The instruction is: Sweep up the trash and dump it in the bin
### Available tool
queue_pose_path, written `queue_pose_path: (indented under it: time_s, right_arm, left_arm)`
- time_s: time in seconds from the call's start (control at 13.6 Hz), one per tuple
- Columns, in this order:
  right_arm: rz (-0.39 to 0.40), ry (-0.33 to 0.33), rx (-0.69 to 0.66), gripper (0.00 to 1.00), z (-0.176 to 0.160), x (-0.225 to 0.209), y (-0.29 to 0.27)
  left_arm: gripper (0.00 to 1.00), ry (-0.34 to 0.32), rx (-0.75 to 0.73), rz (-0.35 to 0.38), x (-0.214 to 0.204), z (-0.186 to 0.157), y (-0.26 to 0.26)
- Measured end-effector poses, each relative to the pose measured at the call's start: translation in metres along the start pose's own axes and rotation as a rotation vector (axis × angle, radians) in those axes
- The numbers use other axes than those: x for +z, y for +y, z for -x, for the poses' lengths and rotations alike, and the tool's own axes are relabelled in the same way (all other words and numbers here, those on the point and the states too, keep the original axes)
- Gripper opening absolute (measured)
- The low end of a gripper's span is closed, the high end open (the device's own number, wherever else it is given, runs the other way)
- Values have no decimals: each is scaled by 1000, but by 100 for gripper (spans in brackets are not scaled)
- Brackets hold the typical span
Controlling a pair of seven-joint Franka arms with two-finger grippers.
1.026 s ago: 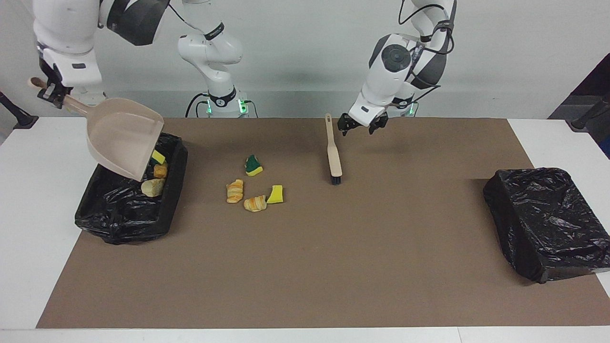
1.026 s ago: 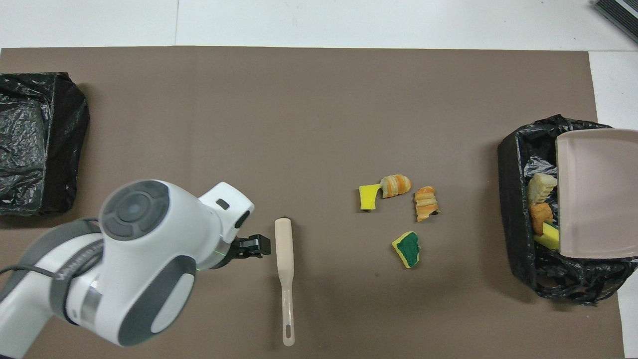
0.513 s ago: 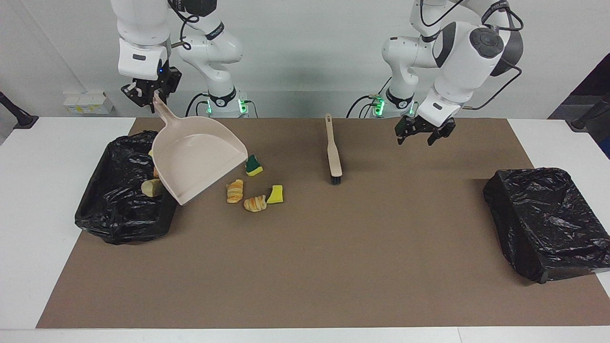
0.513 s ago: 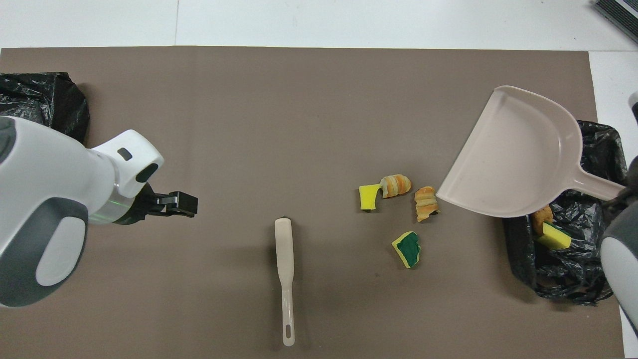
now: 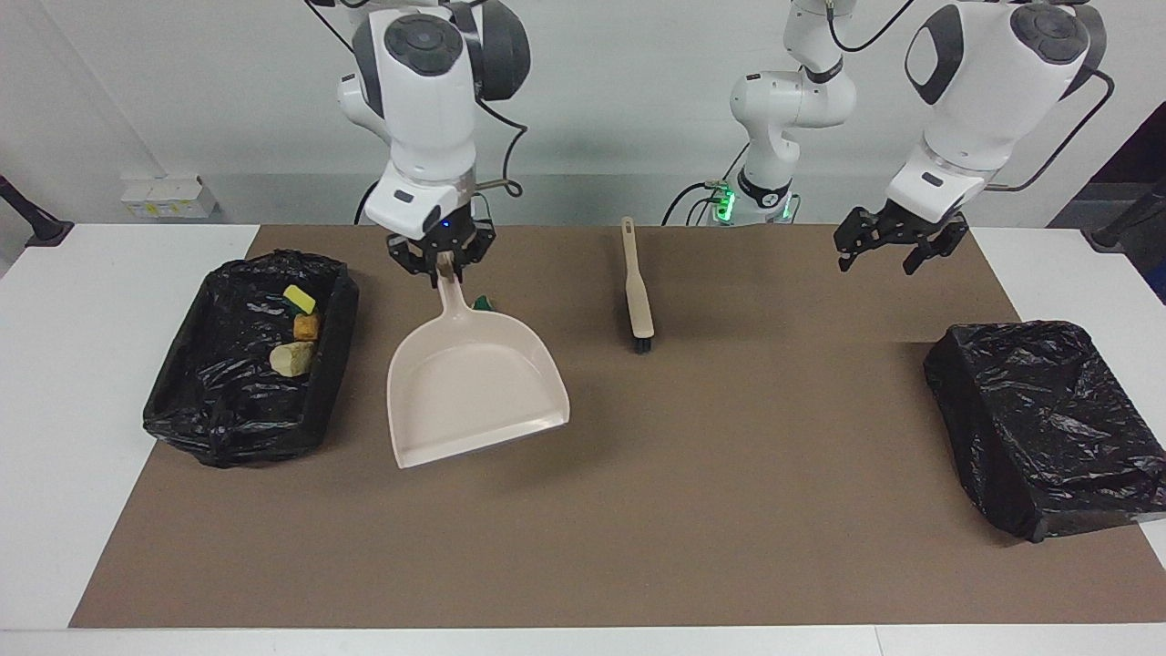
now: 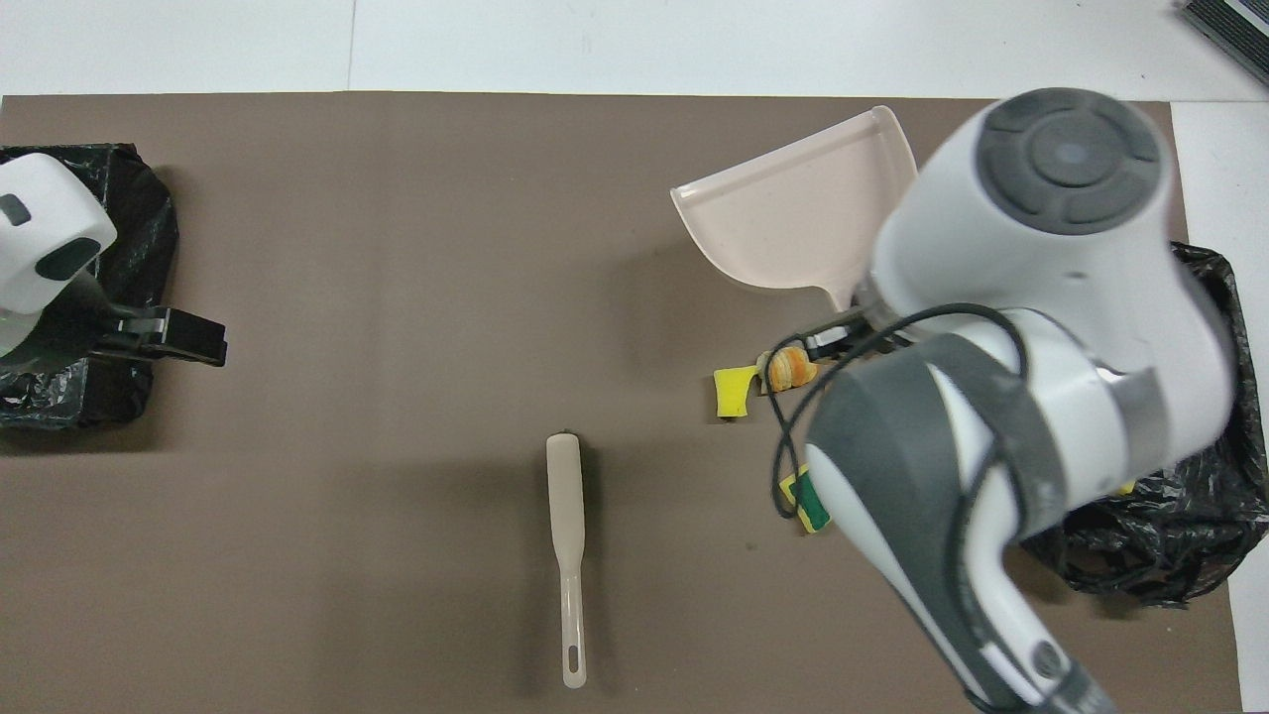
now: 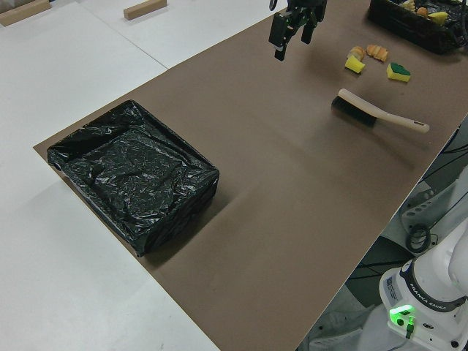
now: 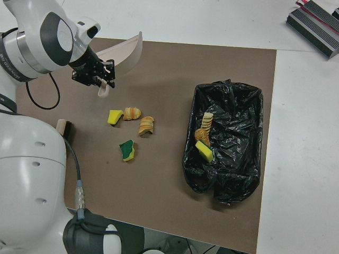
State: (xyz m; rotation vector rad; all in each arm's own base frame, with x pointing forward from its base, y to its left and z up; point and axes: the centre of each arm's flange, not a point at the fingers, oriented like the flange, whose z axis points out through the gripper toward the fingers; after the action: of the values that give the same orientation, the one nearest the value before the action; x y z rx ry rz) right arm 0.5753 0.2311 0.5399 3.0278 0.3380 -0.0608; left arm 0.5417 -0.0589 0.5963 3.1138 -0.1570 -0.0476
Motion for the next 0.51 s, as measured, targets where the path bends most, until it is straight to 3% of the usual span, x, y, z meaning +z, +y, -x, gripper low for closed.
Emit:
queue_pose_path:
  time_s: [0.15, 0.29, 0.51]
  right_arm:
    - [-61, 35, 109, 32, -31, 31, -58]
    - [-106, 55, 136, 32, -50, 57, -92]
    - [-149, 24, 108, 32, -50, 80, -135]
  left_arm:
    - [100, -4, 1, 0, -17, 1, -5]
    - [100, -6, 27, 0, -19, -1, -4]
    - [100, -15, 44, 0, -14, -3, -1]
